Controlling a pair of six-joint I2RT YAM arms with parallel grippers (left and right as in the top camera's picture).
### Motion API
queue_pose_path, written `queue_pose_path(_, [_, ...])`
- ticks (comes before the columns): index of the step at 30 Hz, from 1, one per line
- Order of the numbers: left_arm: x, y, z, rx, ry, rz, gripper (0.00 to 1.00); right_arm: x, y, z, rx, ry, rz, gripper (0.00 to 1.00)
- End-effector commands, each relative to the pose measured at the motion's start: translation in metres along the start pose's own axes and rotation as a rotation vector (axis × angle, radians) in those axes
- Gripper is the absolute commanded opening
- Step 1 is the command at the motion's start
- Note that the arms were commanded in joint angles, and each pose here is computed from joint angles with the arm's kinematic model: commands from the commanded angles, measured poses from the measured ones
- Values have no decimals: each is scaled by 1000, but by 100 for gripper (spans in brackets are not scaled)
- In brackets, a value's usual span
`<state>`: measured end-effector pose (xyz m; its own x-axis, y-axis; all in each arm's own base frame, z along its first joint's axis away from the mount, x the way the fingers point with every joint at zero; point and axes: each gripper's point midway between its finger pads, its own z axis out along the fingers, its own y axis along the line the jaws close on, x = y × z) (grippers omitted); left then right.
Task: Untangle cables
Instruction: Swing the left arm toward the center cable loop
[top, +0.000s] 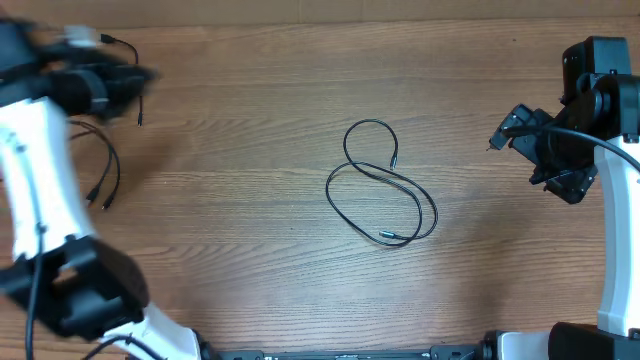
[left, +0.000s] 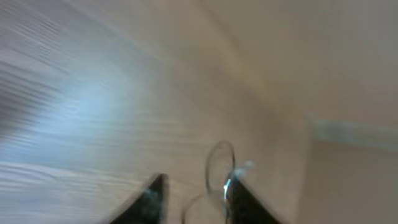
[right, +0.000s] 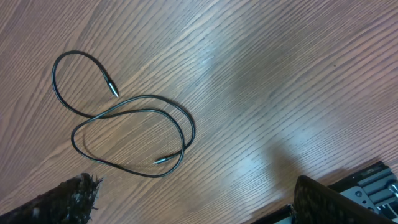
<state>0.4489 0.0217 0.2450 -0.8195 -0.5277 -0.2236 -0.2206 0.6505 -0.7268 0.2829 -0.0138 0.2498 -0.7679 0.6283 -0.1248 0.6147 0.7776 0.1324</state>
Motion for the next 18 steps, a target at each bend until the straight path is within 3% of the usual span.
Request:
queue_pose_path(1, [56, -38, 58, 51, 205, 215, 77, -3, -1, -1, 8, -13, 6, 100])
queue_pose_path(4, [103, -51, 102, -31, 327, 381, 99, -3, -1, -1, 8, -13, 6, 100])
queue_pose_path(5, [118, -54, 116, -62, 363, 424, 100, -3, -1, -1, 8, -13, 6, 100])
queue_pose_path(11, [187, -36, 193, -357, 480, 668, 100, -3, -1, -1, 8, -13, 6, 100])
queue_pose_path(13, [206, -27, 211, -428, 517, 728, 94, -3, -1, -1, 8, -13, 6, 100])
queue_pose_path(18, [250, -16, 240, -445, 631, 871, 93, -3, -1, -1, 8, -13, 6, 100])
